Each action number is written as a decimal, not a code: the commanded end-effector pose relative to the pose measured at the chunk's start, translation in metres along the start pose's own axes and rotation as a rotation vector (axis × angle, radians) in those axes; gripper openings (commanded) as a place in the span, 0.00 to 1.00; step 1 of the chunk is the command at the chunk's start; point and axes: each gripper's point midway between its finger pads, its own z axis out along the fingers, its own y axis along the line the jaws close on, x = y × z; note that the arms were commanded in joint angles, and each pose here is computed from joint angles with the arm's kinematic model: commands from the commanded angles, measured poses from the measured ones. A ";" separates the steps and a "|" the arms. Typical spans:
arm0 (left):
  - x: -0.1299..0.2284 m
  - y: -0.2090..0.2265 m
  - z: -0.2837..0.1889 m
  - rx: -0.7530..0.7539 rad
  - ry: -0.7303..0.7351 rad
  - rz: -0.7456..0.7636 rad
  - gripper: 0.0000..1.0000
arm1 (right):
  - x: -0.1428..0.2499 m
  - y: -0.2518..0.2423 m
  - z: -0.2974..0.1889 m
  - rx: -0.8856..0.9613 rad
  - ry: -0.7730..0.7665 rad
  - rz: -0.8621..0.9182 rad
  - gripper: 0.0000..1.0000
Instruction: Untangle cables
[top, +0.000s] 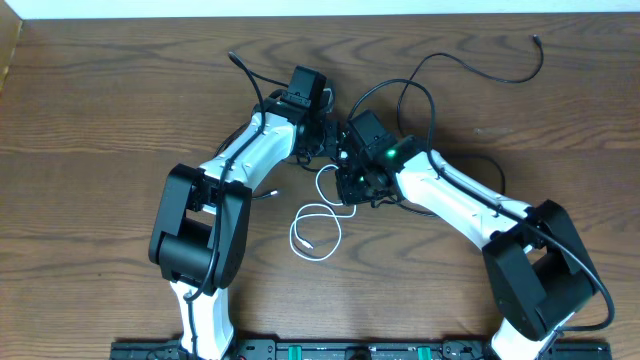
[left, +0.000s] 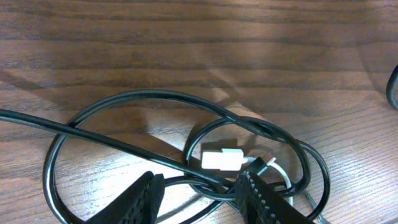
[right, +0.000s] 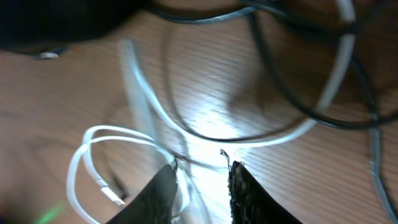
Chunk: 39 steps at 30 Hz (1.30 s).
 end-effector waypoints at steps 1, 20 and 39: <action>0.004 -0.001 0.004 0.008 0.015 0.001 0.42 | -0.002 -0.025 0.011 0.111 -0.003 0.070 0.25; 0.008 0.004 0.010 -0.006 0.033 0.003 0.42 | 0.000 -0.048 0.024 0.198 -0.015 0.368 0.24; 0.013 0.005 0.010 -0.011 0.050 -0.002 0.42 | 0.036 -0.107 0.048 0.460 0.473 0.345 0.35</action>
